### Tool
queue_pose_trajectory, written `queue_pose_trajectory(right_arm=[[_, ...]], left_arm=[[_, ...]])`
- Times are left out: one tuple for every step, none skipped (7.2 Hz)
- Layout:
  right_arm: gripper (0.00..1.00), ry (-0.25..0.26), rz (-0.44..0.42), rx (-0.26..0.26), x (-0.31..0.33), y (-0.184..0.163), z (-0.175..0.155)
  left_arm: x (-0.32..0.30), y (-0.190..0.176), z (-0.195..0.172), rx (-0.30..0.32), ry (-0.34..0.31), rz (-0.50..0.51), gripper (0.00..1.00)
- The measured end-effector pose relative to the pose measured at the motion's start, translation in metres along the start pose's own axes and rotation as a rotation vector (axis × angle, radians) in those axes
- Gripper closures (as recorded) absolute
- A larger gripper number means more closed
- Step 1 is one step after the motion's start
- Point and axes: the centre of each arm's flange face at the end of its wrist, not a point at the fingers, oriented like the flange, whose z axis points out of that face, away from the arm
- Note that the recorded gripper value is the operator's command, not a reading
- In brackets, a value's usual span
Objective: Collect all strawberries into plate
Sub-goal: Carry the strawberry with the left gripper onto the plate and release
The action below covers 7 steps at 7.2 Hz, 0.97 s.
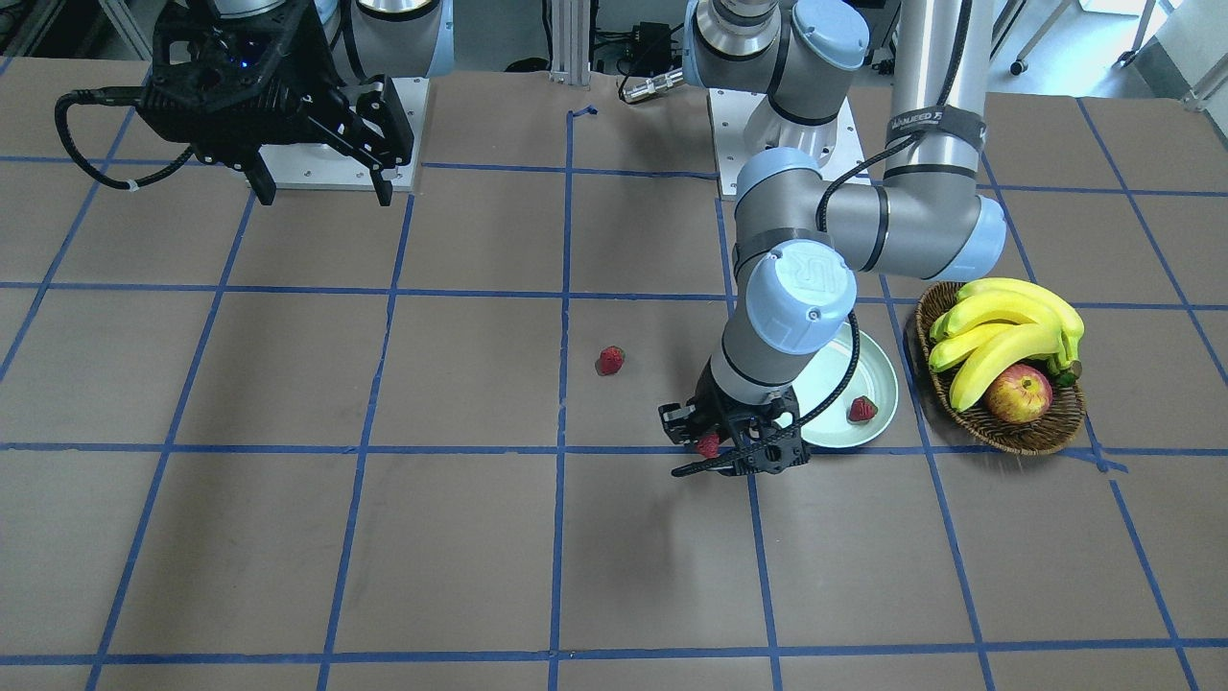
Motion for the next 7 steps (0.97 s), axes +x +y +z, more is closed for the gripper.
queue_pose_trajectory(right_arm=[[0.00,0.000,0.000,0.000,0.000,0.000,0.000],[0.00,0.000,0.000,0.000,0.000,0.000,0.000],[0.00,0.000,0.001,0.000,0.000,0.000,0.000],[0.00,0.000,0.001,0.000,0.001,0.000,0.000],[0.00,0.000,0.001,0.000,0.001,0.000,0.000],[0.00,0.000,0.001,0.000,0.001,0.000,0.000],[0.00,0.000,0.001,0.000,0.001,0.000,0.000]], left_arm=[[-0.034,-0.003,-0.003,-0.038,-0.069,0.039,1.00],[-0.070,-0.002,-0.001,-0.088,-0.137,0.059,1.00],[-0.099,0.005,0.008,-0.136,-0.169,0.058,1.00],[-0.119,0.018,0.024,-0.187,-0.178,0.047,1.00],[-0.135,0.033,0.042,-0.235,-0.177,0.029,0.46],[-0.142,0.041,0.051,-0.260,-0.174,0.021,0.00],[-0.145,0.043,0.053,-0.262,-0.170,0.024,0.00]])
